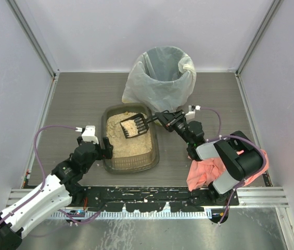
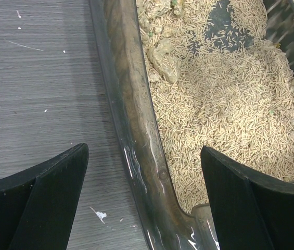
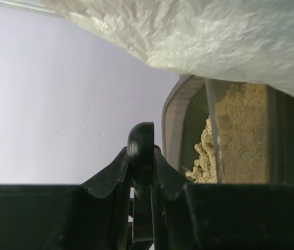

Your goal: Clean the litter box

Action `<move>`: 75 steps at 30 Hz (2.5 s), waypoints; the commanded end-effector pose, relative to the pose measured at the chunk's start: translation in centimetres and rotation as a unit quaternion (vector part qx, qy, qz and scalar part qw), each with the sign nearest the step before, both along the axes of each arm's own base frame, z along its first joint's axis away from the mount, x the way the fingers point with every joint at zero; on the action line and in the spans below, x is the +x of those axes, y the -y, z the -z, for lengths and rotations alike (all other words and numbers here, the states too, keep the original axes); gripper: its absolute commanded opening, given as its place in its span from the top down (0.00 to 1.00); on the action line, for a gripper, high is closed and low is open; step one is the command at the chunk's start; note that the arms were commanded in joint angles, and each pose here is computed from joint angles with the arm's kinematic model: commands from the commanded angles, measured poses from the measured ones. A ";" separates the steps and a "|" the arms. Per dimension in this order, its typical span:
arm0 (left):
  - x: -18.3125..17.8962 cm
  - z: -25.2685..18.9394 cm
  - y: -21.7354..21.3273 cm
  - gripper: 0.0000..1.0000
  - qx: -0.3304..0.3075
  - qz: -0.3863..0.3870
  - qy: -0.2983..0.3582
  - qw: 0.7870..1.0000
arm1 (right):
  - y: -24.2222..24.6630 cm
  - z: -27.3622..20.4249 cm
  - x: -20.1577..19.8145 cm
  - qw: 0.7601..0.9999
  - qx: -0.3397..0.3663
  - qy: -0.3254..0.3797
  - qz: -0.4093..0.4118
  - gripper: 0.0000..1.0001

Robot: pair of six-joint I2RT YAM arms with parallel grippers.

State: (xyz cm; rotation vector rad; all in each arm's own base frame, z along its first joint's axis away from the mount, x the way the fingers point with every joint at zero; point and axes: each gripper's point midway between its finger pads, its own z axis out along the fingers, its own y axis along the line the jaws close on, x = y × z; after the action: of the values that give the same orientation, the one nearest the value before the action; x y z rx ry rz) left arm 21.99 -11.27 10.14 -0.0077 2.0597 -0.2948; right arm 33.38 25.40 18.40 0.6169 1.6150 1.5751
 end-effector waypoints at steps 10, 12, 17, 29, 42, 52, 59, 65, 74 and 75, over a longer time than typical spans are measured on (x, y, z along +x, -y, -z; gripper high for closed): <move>1.1 -2.5 0.7 0.10 -0.025 -0.004 0.034 0.999 | -1.4 -4.2 -0.6 0.997 0.000 0.079 -0.023 0.99; 1.0 -2.4 0.9 0.10 -0.025 0.000 0.031 0.999 | 1.8 -3.6 0.5 0.997 0.017 0.057 0.038 0.99; 1.2 -2.5 0.8 0.10 -0.023 -0.003 0.032 0.999 | -1.4 -4.5 -0.8 0.996 -0.001 0.089 -0.021 0.99; 1.1 -2.3 1.0 0.11 -0.023 0.003 0.028 0.999 | 2.1 -3.3 0.2 0.997 0.031 0.047 0.061 0.99; 1.1 -2.3 1.1 0.11 -0.022 0.007 0.027 0.999 | 4.1 -2.0 0.1 0.995 0.029 0.032 0.092 0.99; 1.1 -2.3 1.0 0.11 -0.022 0.002 0.029 0.999 | 0.3 -3.7 -0.6 0.997 -0.004 0.070 0.019 0.99; 1.2 -2.2 1.0 0.11 -0.020 0.003 0.027 0.999 | 0.4 -4.5 -0.7 0.996 -0.025 0.082 0.028 0.99; 1.2 -2.3 1.2 0.11 -0.021 0.006 0.027 0.999 | 2.3 -4.8 0.0 0.995 -0.027 0.071 0.062 0.99; 1.2 -2.3 1.1 0.11 -0.021 0.003 0.028 0.999 | 0.3 -6.0 -1.1 0.996 -0.055 0.068 0.033 0.99; 1.2 -2.3 1.0 0.11 -0.021 0.002 0.028 0.999 | 0.6 -6.4 -1.1 0.996 -0.049 0.069 0.039 0.99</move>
State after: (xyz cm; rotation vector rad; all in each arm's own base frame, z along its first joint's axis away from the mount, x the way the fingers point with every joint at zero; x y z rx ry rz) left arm 21.95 -11.40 9.35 0.0065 2.0926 -0.2799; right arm 32.44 24.09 20.83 0.5541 1.6023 1.4188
